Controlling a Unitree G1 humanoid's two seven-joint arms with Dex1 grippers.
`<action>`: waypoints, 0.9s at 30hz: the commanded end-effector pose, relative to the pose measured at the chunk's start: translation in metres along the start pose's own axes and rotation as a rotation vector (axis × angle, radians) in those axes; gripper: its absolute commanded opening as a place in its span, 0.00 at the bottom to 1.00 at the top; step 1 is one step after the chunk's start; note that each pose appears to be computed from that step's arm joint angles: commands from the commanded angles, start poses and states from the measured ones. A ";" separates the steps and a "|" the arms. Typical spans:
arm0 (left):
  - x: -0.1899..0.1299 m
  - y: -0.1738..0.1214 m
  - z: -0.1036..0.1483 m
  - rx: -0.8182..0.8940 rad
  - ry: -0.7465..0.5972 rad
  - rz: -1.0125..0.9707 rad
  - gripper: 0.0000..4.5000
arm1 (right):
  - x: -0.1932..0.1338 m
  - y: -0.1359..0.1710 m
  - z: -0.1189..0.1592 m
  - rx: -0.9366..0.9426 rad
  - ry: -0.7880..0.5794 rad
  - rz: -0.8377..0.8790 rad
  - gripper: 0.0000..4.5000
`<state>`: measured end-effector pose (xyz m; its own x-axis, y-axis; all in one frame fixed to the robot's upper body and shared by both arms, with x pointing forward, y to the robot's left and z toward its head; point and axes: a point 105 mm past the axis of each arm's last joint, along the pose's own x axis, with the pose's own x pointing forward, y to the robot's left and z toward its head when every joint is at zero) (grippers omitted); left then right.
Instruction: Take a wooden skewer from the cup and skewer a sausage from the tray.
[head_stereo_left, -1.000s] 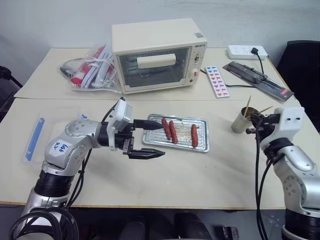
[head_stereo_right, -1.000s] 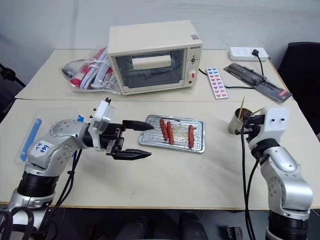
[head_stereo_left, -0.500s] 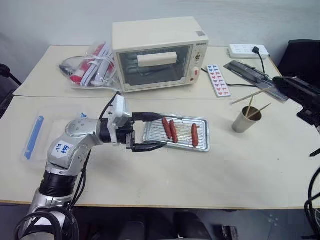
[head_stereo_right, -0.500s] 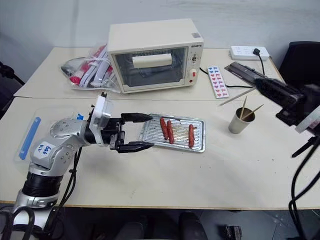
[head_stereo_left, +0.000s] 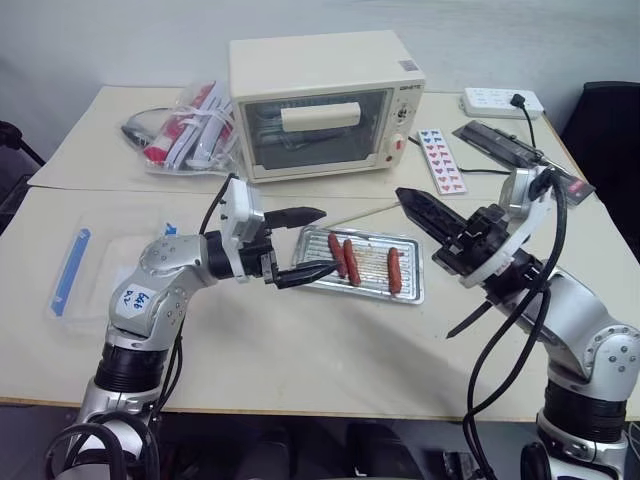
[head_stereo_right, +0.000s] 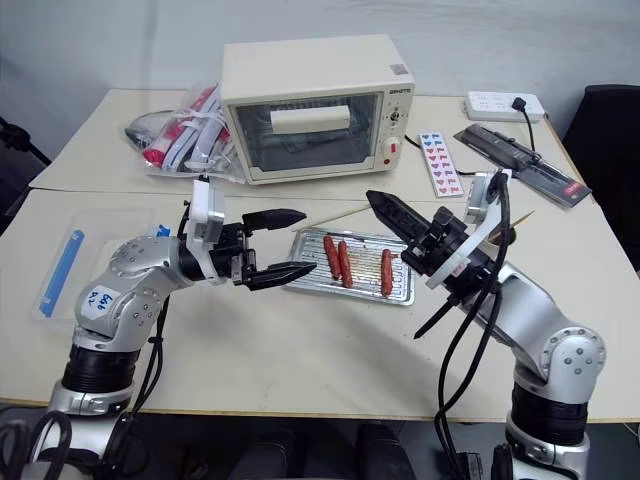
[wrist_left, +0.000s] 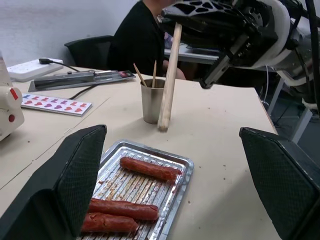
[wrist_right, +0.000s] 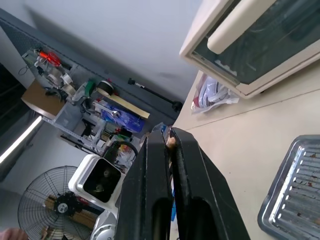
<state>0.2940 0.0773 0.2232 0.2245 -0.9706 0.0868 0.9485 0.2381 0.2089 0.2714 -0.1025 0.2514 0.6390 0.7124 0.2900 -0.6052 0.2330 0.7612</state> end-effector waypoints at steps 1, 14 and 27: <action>-0.002 -0.001 0.015 0.042 -0.049 0.022 1.00 | -0.004 0.013 -0.006 -0.017 0.022 0.062 0.00; 0.003 -0.009 0.017 0.011 -0.092 0.007 0.48 | -0.003 0.011 -0.006 0.014 0.003 0.064 0.00; 0.019 -0.006 0.019 0.022 -0.139 0.016 0.40 | -0.003 0.012 -0.005 0.019 -0.014 0.060 0.00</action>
<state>0.2904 0.0582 0.2347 0.2160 -0.9541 0.2074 0.9470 0.2565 0.1935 0.2697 -0.0999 0.2455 0.6349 0.7128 0.2981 -0.5930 0.2022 0.7794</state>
